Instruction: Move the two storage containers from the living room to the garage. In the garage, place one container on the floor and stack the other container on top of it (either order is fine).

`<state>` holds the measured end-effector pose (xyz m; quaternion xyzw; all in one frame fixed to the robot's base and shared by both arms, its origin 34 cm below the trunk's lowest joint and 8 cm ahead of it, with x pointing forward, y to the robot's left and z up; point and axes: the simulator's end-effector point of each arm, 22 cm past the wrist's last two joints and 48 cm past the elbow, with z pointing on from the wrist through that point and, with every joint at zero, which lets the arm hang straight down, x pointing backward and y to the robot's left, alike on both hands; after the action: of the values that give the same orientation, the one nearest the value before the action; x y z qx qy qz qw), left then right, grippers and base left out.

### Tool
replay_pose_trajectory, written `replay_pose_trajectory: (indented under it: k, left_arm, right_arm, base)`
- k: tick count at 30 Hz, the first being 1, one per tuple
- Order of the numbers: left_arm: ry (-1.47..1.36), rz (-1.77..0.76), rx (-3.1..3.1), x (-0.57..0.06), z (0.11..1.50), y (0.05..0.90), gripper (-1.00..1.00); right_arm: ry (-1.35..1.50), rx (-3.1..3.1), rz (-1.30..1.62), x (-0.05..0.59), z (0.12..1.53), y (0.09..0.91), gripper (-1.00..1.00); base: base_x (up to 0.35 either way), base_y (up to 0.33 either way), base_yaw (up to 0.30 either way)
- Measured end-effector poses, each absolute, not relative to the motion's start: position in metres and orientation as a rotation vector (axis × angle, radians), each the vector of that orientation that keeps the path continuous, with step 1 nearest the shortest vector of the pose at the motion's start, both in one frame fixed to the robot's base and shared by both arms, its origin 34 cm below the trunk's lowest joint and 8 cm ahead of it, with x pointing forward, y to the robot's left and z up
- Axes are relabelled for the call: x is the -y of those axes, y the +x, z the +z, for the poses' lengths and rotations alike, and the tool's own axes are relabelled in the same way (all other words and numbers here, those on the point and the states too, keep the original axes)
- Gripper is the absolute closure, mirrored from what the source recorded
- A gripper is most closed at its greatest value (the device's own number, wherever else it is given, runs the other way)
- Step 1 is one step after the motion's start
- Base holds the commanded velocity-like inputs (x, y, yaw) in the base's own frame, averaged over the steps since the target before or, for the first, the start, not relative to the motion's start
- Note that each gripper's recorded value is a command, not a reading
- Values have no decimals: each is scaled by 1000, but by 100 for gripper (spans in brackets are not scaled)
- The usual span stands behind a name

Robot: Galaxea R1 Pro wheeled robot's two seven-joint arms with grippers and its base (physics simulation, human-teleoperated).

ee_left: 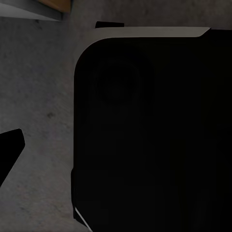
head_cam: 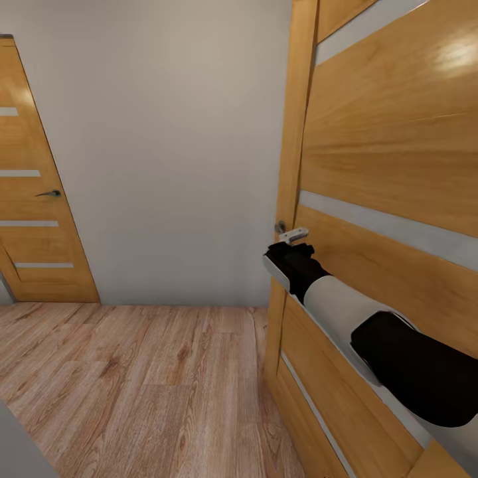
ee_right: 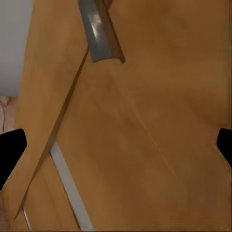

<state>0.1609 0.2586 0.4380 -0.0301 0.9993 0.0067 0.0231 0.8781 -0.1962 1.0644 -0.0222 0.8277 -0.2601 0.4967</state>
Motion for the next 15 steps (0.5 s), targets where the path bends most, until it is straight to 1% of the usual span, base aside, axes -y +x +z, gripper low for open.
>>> replay_pose_trajectory:
  k: [10,15]
  left_arm:
    - [-93,21,-3094,-259,438,161,-100]
    - [-93,21,-3094,-259,438,161,-100]
  right_arm:
    - [-43,-2003,-704,210,1063,875,-100]
    - [-36,-2041,-768,230,1046,870,-100]
  base:
    - [0,0,0]
    - [0,0,0]
